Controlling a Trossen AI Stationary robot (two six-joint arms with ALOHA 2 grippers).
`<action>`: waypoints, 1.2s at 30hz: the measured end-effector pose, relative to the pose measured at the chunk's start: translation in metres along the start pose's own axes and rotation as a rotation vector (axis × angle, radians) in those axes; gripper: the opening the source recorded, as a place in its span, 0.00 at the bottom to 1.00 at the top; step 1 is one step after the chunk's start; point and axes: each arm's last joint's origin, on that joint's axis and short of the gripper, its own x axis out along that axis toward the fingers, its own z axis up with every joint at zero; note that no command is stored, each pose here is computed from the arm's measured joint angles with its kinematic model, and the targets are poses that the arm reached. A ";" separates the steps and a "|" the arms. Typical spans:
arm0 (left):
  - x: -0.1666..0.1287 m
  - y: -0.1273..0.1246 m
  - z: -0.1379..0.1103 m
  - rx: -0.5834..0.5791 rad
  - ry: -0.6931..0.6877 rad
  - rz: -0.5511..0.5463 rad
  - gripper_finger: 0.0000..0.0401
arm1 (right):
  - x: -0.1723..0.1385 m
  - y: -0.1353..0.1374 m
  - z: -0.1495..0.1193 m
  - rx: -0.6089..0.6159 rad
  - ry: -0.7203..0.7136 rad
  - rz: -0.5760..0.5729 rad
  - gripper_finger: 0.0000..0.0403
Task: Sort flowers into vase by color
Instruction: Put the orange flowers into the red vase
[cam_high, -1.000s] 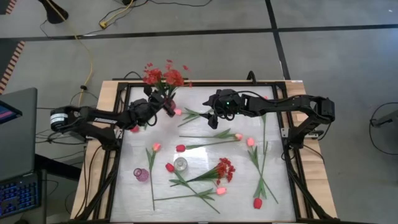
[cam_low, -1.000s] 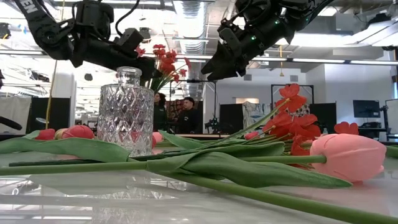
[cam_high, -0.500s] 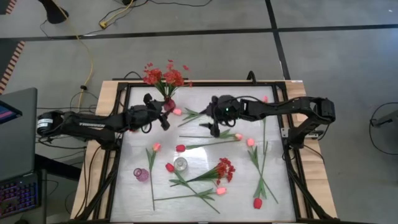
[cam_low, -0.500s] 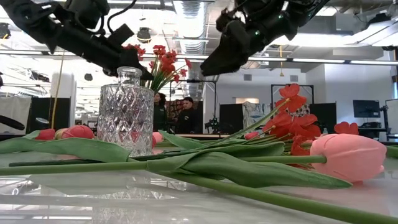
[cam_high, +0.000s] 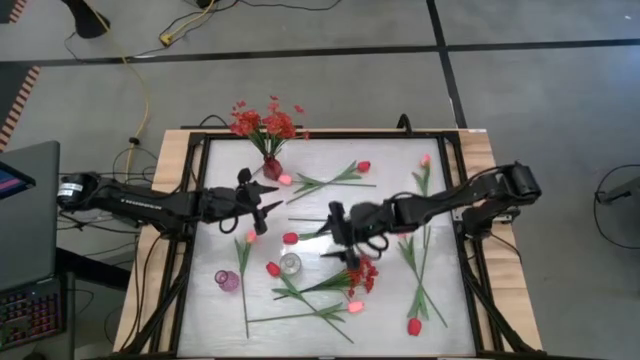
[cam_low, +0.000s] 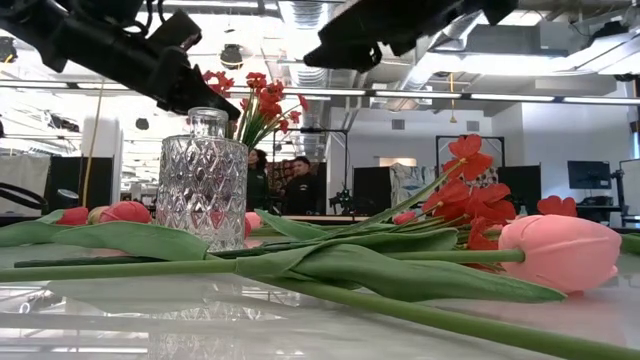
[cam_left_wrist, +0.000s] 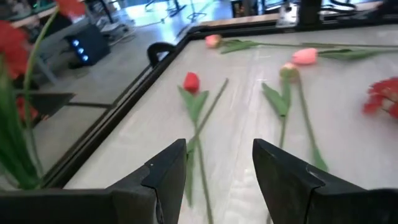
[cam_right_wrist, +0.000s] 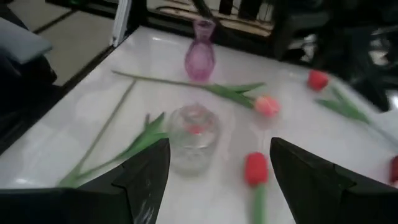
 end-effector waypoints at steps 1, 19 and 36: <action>-0.001 -0.002 0.000 0.015 -0.002 -0.009 0.43 | 0.006 0.006 -0.003 0.015 0.036 0.012 0.75; -0.007 -0.017 -0.001 0.094 -0.001 -0.087 0.43 | 0.083 0.067 -0.014 0.185 0.348 0.082 0.75; -0.007 -0.019 -0.001 0.061 -0.005 -0.158 0.43 | 0.103 0.091 -0.048 0.211 0.460 -0.021 0.75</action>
